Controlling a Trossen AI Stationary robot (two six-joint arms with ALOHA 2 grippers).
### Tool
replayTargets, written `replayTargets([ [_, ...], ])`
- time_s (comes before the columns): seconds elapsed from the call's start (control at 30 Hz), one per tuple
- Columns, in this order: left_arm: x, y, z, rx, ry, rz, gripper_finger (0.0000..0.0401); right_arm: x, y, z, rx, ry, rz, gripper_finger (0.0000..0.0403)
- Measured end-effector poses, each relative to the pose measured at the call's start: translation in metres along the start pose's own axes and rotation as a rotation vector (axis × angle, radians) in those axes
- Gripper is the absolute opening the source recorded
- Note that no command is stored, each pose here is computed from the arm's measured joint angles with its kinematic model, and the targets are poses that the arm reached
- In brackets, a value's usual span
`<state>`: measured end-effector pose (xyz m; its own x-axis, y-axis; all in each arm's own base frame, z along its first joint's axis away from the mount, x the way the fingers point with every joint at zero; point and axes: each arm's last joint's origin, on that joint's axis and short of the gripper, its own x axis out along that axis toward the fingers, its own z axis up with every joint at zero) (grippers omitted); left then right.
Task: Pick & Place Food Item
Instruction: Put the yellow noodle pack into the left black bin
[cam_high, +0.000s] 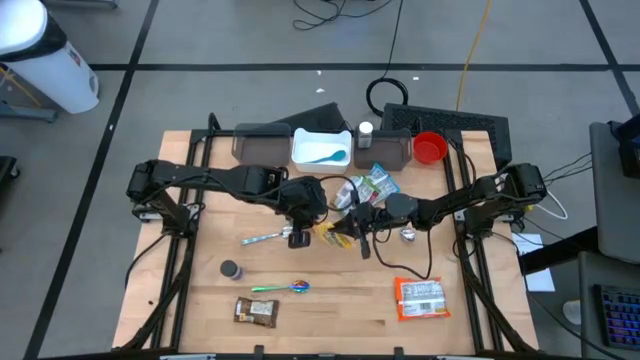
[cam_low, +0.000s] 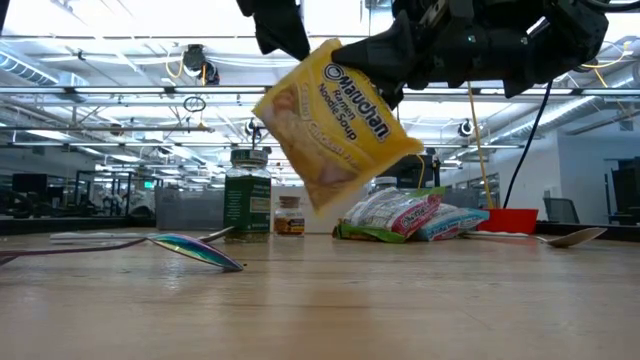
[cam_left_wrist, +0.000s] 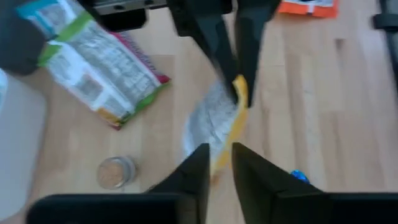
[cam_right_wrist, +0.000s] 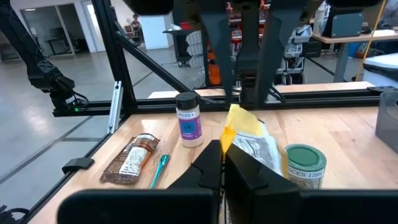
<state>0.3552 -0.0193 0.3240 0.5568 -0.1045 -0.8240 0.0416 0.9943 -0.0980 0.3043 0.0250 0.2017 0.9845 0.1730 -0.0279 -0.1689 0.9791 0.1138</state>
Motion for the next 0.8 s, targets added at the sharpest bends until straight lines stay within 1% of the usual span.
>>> replayTargets([
  [0.07,0.000,0.002,0.000,0.000,0.002,-0.036,0.0114,0.000,0.000,-0.001,0.000,0.005,-0.001,0.0000],
  [0.17,-0.001,0.005,0.000,-0.008,0.005,-0.042,0.0148,0.000,0.000,-0.001,-0.002,0.007,-0.001,0.0000],
  [0.33,-0.003,0.008,-0.008,-0.027,0.086,-0.033,0.0183,0.000,0.000,-0.001,-0.007,0.007,-0.001,0.0000],
  [0.43,-0.004,0.008,-0.015,-0.058,0.151,-0.029,0.0193,0.000,0.000,-0.001,-0.013,0.008,-0.001,0.0000],
  [0.53,-0.003,0.004,-0.016,-0.091,0.161,-0.030,0.0197,0.000,0.000,-0.001,-0.017,0.009,-0.002,0.0000],
  [0.73,-0.002,-0.011,-0.017,-0.082,0.166,-0.048,0.0198,0.000,-0.001,-0.004,-0.015,0.038,-0.006,0.0000],
  [0.8,-0.002,-0.018,-0.017,-0.069,0.163,-0.029,0.0198,0.000,-0.001,-0.003,-0.015,0.035,-0.006,0.0000],
])
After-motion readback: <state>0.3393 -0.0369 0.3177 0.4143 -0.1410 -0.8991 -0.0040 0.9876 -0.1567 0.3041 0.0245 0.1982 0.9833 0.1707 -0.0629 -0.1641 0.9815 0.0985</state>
